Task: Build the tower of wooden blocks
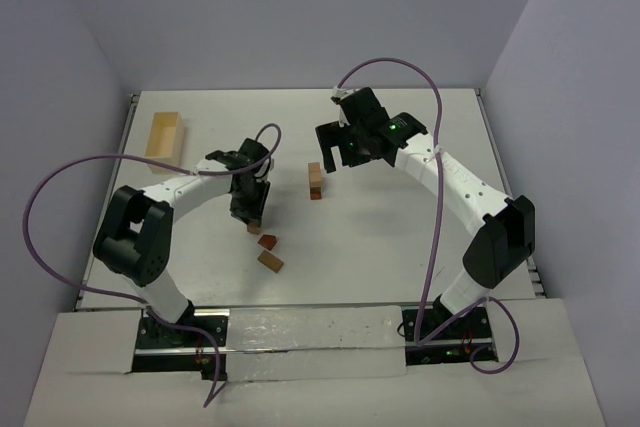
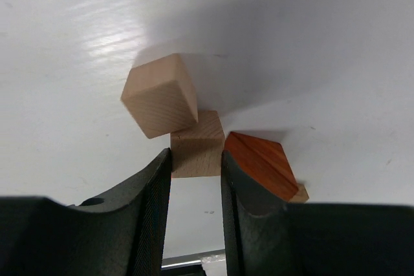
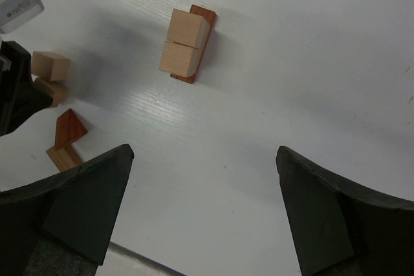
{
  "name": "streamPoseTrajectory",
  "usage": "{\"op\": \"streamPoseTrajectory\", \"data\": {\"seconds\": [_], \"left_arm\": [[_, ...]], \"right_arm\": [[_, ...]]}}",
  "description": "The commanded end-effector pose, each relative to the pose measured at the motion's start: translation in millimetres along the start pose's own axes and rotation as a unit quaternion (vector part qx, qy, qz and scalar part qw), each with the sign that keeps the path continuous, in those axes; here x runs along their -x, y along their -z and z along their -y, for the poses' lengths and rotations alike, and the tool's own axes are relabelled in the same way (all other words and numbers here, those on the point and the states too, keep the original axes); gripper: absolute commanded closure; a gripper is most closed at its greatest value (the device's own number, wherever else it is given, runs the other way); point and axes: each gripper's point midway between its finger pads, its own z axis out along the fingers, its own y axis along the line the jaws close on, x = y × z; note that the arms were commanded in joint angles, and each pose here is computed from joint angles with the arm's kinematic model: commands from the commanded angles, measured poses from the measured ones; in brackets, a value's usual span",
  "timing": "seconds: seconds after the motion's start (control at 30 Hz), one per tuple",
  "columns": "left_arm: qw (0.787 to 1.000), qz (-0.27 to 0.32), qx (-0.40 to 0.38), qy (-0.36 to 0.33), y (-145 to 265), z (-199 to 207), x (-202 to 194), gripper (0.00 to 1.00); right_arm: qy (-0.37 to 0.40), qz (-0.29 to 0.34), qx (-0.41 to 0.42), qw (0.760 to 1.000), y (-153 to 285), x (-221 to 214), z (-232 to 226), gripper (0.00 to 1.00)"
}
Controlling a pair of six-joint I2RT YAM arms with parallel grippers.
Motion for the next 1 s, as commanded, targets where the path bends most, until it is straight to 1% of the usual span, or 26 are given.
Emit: {"op": "streamPoseTrajectory", "data": {"seconds": [0.0, 0.17, 0.33, 0.53, 0.67, 0.83, 0.93, 0.97], "left_arm": [[0.998, 0.041, 0.015, 0.035, 5.6, -10.9, 29.3, 1.00], [0.998, 0.038, 0.010, 0.050, 4.1, -14.5, 35.3, 1.00], [0.998, 0.042, 0.012, 0.052, 1.9, -15.3, 39.6, 1.00], [0.998, 0.025, 0.019, 0.052, -6.6, -19.7, 36.8, 1.00], [0.998, 0.028, 0.018, 0.049, -6.7, -21.2, 39.3, 1.00], [0.999, 0.020, 0.016, 0.048, -7.8, -21.3, 37.6, 0.94], [0.999, 0.016, 0.014, 0.041, -7.7, -21.6, 36.4, 0.87], [0.999, 0.016, 0.011, 0.037, -6.6, -20.8, 36.4, 0.82]], "right_arm": [[-0.009, 0.016, 0.004, 1.000, 7.5, 12.4, 0.6, 0.01], [-0.010, 0.016, 0.004, 1.000, 7.6, 11.8, 1.0, 0.01], [-0.009, 0.016, 0.003, 1.000, 8.1, 10.9, 1.5, 0.00], [-0.010, 0.016, 0.003, 1.000, 8.0, 11.2, 1.9, 0.00], [-0.009, 0.015, 0.003, 1.000, 8.0, 10.1, 2.1, 0.00], [-0.011, 0.015, 0.003, 1.000, 8.3, 10.3, 2.3, 0.00], [-0.011, 0.015, 0.005, 1.000, 8.4, 11.5, 1.5, 0.00], [-0.011, 0.015, 0.005, 1.000, 8.3, 12.0, 1.4, 0.00]]}}
